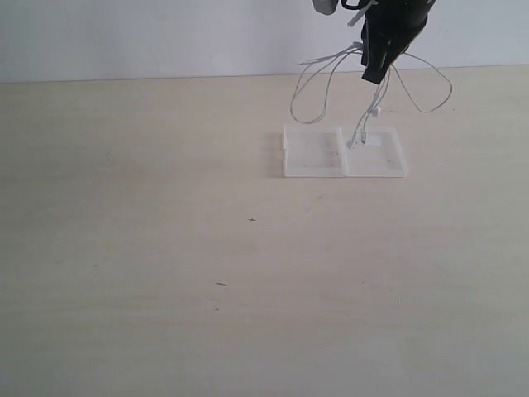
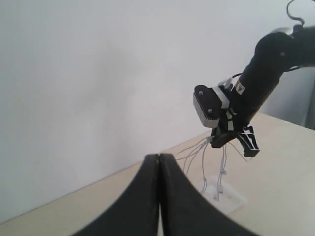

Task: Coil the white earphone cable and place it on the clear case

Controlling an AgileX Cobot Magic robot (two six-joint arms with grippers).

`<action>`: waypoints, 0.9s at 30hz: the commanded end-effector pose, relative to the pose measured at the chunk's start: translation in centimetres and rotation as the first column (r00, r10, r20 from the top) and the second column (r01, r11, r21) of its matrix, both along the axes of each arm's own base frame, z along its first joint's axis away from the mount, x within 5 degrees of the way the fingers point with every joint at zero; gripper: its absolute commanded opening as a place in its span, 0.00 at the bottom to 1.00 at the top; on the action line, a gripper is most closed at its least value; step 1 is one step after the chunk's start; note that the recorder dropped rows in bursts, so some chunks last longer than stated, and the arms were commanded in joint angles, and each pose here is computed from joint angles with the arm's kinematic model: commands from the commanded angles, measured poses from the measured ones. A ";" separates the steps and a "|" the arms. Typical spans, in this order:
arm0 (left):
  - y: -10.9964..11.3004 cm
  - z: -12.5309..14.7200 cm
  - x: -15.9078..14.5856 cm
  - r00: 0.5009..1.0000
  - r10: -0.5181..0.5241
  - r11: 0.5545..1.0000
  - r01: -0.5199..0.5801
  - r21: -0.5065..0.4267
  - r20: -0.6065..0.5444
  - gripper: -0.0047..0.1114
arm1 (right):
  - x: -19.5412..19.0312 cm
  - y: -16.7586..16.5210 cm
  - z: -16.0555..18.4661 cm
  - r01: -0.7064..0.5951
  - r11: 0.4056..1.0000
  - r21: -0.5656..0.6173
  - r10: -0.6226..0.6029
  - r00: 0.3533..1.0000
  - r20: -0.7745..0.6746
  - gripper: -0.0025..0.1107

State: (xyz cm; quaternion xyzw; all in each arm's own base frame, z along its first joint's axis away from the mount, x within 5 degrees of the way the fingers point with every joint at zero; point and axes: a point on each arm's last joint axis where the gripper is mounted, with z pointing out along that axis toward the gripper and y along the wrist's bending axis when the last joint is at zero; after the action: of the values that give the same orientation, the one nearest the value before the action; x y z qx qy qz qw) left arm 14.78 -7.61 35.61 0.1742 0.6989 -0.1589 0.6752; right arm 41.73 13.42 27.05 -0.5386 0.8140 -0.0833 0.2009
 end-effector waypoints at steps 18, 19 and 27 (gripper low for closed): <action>-1.4 1.3 3.2 0.971 0.045 0.992 -0.016 0.126 -0.237 0.04 | -0.1 0.0 0.8 0.019 0.999 0.033 -0.020 1.000 0.021 0.02; -1.2 1.5 3.0 0.972 0.044 0.991 -0.014 0.133 -0.229 0.04 | -0.1 0.0 0.9 0.019 0.999 0.034 -0.020 1.000 0.024 0.02; 0.2 2.4 0.7 0.980 0.048 0.976 -0.004 0.219 -0.194 0.04 | 0.0 0.0 0.9 0.018 0.999 0.037 -0.020 0.999 0.033 0.02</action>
State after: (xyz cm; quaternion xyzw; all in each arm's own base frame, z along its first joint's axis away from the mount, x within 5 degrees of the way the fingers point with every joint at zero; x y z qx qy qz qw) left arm 16.27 -7.99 37.79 0.2299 0.7696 -0.0869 0.5893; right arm 41.69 13.51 27.23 -0.5323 0.8171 -0.0777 0.2073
